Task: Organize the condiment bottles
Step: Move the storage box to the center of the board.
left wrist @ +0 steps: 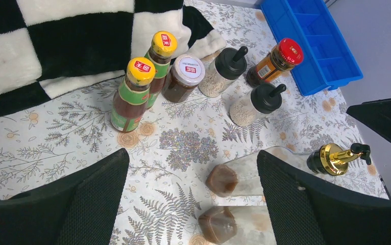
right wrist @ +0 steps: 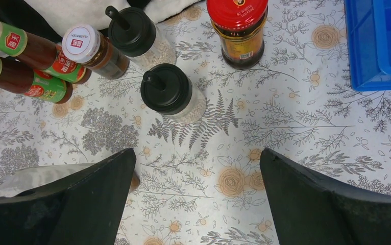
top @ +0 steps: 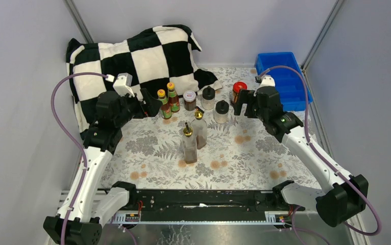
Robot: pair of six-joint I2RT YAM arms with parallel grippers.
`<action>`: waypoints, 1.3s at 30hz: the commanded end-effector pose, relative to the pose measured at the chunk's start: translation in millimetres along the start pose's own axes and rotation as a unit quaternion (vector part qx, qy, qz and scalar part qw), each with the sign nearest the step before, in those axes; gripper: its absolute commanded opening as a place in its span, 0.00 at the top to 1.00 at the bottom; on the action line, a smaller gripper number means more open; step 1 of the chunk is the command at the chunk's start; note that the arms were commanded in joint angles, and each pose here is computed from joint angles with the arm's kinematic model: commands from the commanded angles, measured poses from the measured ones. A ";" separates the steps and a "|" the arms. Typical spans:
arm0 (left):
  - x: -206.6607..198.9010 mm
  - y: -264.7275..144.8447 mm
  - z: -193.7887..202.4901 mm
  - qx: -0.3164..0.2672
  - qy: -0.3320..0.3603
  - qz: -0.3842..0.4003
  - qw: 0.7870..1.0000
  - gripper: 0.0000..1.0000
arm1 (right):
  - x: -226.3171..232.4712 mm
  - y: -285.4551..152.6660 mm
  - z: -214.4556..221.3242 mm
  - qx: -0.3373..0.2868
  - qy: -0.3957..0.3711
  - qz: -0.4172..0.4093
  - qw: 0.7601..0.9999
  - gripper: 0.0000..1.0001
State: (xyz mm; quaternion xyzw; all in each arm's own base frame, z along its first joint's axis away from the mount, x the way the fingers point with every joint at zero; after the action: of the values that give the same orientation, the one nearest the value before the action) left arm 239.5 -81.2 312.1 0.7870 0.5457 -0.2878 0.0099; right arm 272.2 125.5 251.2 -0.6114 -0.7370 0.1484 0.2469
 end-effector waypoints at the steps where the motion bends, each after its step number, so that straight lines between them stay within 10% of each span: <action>1: -1.5 -1.7 -1.2 -0.009 -0.001 0.000 1.000 0.01 | 7.3 -3.4 -11.3 -0.016 -0.005 -0.023 1.000 0.00; 39: 5.0 38.2 -11.5 0.010 -0.012 -0.010 1.000 0.01 | 17.3 30.5 -30.9 0.019 -0.014 -0.001 1.000 0.00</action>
State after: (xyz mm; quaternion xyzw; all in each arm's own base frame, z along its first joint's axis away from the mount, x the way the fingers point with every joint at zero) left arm 265.5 -84.0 284.9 0.7633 0.5561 -0.3279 -0.0249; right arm 303.1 142.9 242.5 -0.5998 -0.7303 0.1866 0.2686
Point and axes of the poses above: each gripper's point midway between its finger pads, its own y axis out along the fingers, its own x axis along the line the jaws close on, z = x × y, the point moved 7 cm from there along -y, back along the fingers, and after that the axes turned 4 degrees about -y, right-handed, at the moved point
